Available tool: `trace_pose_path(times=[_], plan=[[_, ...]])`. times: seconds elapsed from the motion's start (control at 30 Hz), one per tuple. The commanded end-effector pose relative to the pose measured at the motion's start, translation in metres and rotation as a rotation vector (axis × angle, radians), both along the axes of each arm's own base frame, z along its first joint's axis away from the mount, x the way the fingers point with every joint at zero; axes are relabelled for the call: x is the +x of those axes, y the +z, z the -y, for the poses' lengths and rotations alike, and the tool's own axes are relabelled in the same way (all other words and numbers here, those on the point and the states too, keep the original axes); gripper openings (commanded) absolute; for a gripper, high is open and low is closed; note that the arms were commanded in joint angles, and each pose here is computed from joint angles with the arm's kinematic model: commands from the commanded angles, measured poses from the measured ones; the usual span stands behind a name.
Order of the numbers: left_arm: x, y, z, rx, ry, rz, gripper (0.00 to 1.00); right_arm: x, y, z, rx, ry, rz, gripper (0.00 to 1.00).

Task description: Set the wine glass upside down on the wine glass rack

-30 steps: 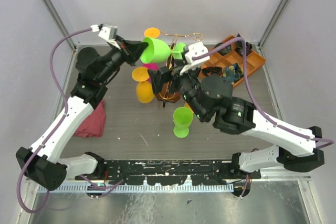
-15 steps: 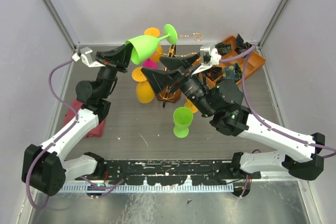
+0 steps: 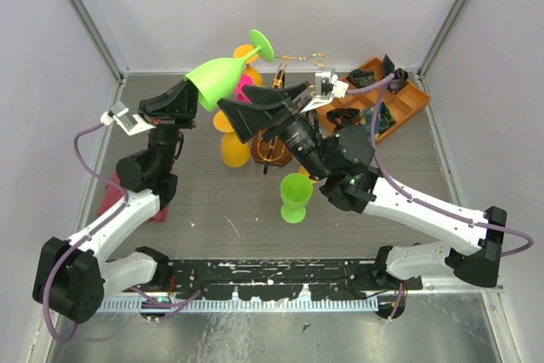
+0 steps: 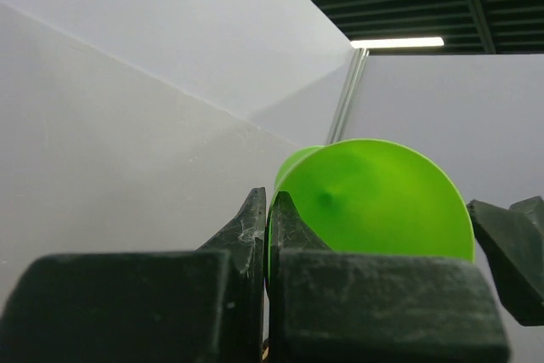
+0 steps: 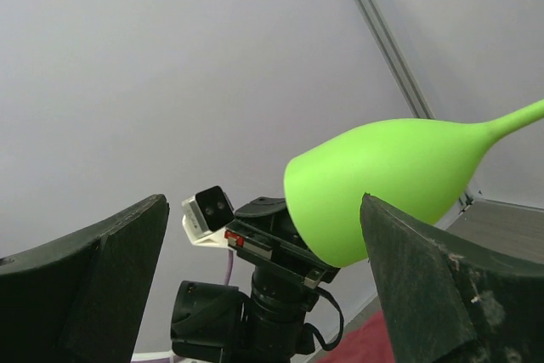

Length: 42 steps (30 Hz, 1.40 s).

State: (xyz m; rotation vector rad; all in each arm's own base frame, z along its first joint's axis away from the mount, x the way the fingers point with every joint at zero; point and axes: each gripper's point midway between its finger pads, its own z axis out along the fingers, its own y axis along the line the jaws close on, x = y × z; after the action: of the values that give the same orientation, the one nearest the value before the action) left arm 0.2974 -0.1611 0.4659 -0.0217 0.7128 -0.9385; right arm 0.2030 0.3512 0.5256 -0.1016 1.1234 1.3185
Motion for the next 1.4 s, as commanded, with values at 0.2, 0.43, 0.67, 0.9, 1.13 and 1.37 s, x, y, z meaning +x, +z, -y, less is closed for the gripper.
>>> trace_pose_path(times=[0.2, 0.43, 0.67, 0.9, 1.13, 1.37], plan=[[-0.032, 0.024, -0.024, -0.038, 0.08, 0.126, 0.0, 0.011, 0.019, 0.008, 0.185, -0.014, -0.019, 1.0], [-0.031, 0.02, -0.022, -0.03, 0.074, 0.119, 0.0, 0.021, 0.021, 0.011, 0.306, -0.026, -0.049, 1.0], [-0.034, 0.021, -0.021, -0.022, 0.069, 0.127, 0.0, 0.038, 0.025, 0.008, 0.358, -0.046, -0.065, 1.0], [-0.037, 0.021, -0.022, -0.017, 0.072, 0.135, 0.0, 0.055, 0.029, 0.009, 0.397, -0.062, -0.065, 1.0], [-0.041, 0.023, -0.024, -0.022, 0.073, 0.144, 0.0, 0.07, 0.027, 0.009, 0.406, -0.072, -0.078, 0.99], [-0.04, 0.024, -0.025, -0.036, 0.068, 0.137, 0.0, 0.075, 0.028, -0.013, 0.382, -0.018, -0.075, 0.98]])
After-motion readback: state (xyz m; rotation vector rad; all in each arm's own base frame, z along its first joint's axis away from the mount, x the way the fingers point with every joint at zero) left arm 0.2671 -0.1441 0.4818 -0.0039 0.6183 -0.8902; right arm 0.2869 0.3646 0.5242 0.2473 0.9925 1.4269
